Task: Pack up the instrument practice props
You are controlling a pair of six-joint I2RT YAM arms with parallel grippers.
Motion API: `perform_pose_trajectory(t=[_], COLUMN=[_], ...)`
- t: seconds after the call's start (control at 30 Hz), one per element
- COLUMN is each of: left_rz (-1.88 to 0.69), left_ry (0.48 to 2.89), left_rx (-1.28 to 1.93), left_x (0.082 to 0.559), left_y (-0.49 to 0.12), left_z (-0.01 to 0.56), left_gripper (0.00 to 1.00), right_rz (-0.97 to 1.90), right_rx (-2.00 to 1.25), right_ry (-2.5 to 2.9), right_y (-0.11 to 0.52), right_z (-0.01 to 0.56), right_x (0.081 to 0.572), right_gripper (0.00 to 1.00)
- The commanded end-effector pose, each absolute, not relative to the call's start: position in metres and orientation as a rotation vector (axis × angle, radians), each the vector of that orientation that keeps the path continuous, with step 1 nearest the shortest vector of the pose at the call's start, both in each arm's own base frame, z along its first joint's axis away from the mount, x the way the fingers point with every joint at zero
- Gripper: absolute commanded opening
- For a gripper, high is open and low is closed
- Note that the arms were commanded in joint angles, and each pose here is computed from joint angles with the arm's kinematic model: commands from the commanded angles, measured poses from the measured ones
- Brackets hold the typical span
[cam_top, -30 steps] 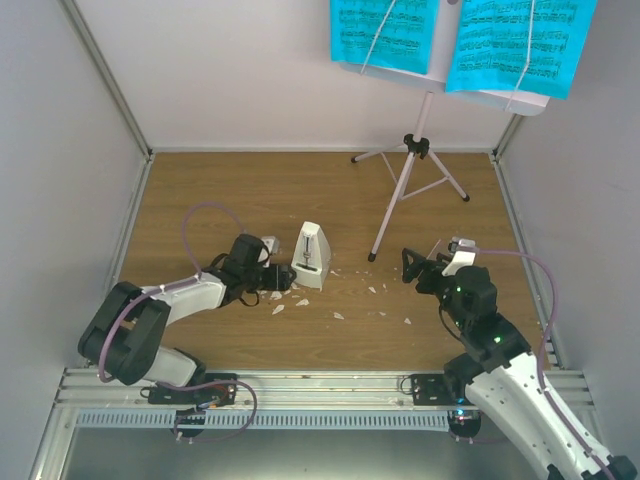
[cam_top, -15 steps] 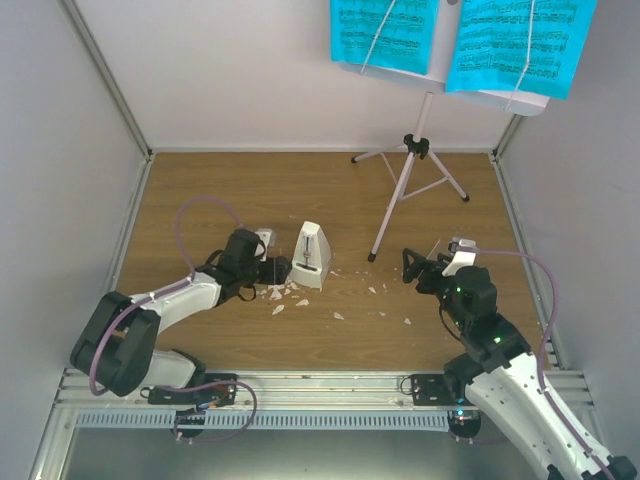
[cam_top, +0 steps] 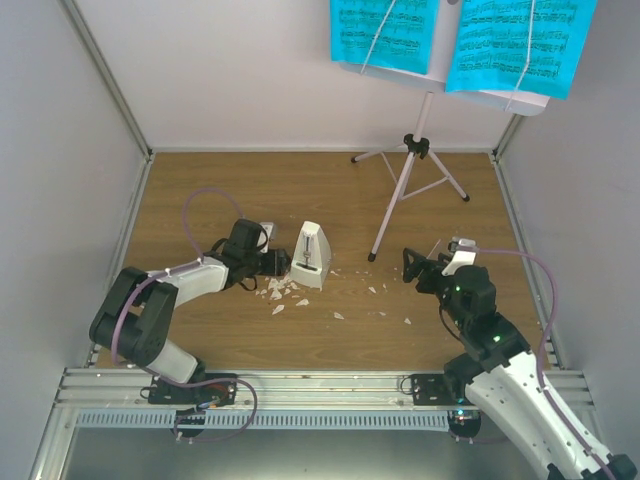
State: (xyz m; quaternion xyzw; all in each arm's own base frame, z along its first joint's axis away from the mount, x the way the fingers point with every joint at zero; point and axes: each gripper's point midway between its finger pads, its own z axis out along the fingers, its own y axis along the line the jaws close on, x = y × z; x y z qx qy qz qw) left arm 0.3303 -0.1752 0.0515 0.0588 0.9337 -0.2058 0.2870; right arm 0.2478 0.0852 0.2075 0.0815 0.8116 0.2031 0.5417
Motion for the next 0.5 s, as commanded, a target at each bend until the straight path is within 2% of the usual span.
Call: perform_pose_trajectory(t=[0.0, 0.3, 0.47], left_rz=[-0.580, -0.665, -0.672], left_ry=[2.451, 2.391, 2.381], left_rx=[0.242, 0.436, 0.406], left_x=[0.331, 0.303, 0.297], left_y=[-0.186, -0.232, -0.234], left_z=[0.058, 0.066, 0.072], left_gripper=[0.67, 0.66, 0.67], right_rz=[0.444, 0.438, 0.426], right_rx=[0.221, 0.262, 0.257], right_ry=[1.915, 1.876, 1.895], right_y=[0.076, 0.069, 0.068], right_z=[0.208, 0.212, 0.208], right_x=[0.248, 0.246, 0.243], right_gripper=[1.00, 1.00, 1.00])
